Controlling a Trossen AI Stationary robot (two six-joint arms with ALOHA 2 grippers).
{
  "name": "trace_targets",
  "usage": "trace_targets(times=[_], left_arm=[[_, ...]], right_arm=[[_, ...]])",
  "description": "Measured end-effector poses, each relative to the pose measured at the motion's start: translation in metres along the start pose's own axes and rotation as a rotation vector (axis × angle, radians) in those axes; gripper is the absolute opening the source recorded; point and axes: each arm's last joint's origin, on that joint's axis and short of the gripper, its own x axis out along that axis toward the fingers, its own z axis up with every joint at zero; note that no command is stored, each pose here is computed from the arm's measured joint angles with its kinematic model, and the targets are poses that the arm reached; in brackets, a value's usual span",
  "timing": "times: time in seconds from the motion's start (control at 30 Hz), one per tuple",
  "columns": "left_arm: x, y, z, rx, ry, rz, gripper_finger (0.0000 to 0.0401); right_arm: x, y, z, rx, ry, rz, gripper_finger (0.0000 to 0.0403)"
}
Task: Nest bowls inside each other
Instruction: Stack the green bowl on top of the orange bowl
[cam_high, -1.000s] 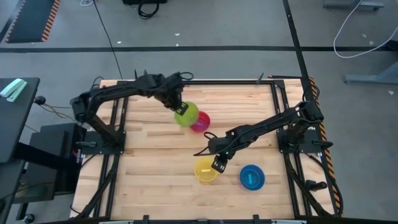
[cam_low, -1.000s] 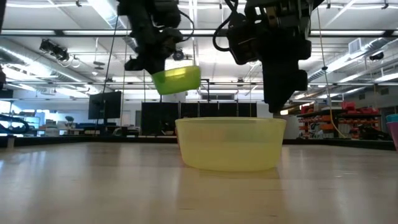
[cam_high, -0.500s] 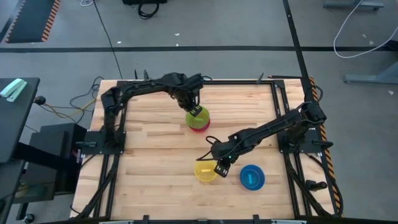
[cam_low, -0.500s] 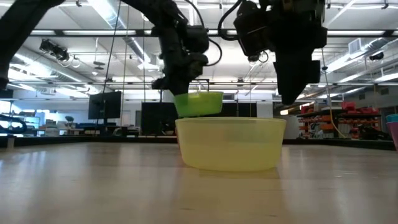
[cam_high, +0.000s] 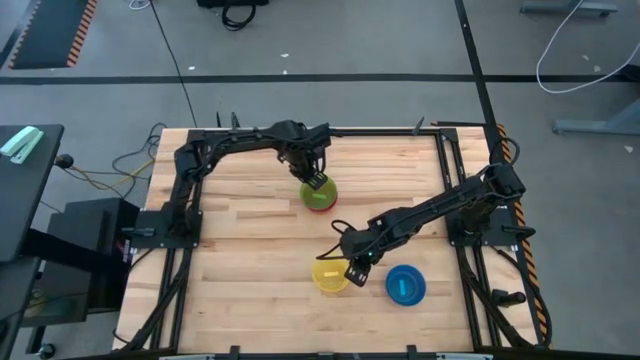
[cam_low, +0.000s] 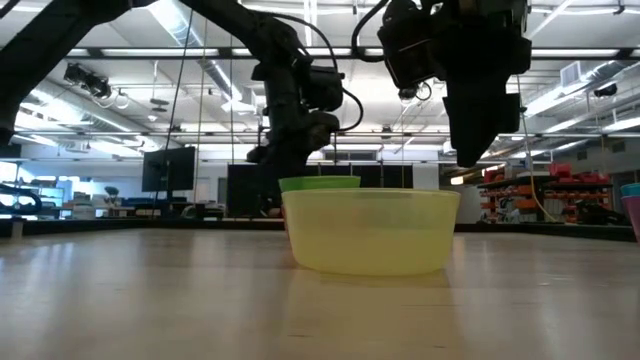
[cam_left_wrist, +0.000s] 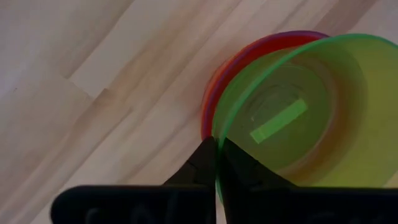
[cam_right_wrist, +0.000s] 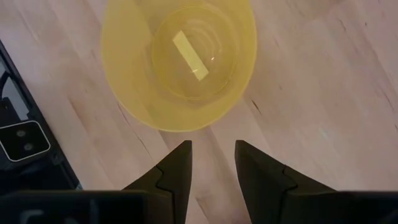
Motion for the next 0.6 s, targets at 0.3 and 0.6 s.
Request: trace_targets(times=[0.3,0.6], left_arm=[[-0.0002,0.0009,0.0007,0.0,-0.003,-0.002,0.0058],[-0.0009,0.001,-0.0002,0.004,0.018,-0.041,0.0095]], right_arm=[[0.0001,0.0002,0.0004,-0.002,-0.003,0.004,0.013],[0.0001,0.0002,0.0007,0.0,-0.005,0.005,0.013]])
